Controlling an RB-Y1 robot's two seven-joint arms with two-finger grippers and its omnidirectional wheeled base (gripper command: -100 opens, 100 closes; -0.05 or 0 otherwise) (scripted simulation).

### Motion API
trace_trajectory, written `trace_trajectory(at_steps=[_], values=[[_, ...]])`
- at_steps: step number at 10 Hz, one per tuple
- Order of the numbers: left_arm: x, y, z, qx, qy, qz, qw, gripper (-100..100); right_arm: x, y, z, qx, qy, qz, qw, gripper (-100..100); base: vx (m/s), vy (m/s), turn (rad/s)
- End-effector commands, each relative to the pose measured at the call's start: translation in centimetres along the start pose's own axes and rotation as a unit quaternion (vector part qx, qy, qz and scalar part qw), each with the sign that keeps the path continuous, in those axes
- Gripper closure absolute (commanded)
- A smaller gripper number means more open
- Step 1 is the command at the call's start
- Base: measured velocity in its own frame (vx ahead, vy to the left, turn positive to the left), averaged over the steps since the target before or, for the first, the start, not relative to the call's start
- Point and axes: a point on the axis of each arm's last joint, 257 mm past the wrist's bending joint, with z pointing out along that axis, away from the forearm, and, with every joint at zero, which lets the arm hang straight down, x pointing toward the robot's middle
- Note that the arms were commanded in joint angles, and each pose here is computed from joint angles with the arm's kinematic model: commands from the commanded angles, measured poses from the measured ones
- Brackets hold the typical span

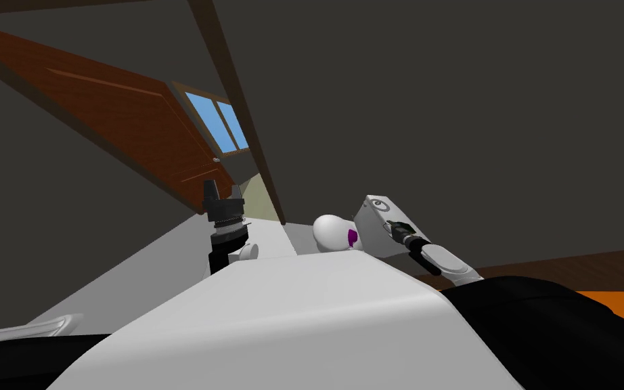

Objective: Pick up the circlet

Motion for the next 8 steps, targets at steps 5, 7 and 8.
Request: trace_trajectory(at_steps=[5,7,8], values=[[0.00,0.00,0.00,0.000,0.000,0.000,1.0000,0,-0.05,0.28,-0.04,-0.002,0.000,0.001,1.0000,100,-0.001,0.000,-0.003],[0.00,0.00,0.00,0.000,0.000,0.000,1.0000,0,-0.04,0.27,-0.04,-0.002,0.000,0.001,1.0000,100,0.000,0.000,0.000],[0.00,0.00,0.00,0.000,0.000,0.000,1.0000,0,-0.04,0.27,-0.04,-0.002,0.000,0.001,1.0000,0,0.000,0.000,0.000]])
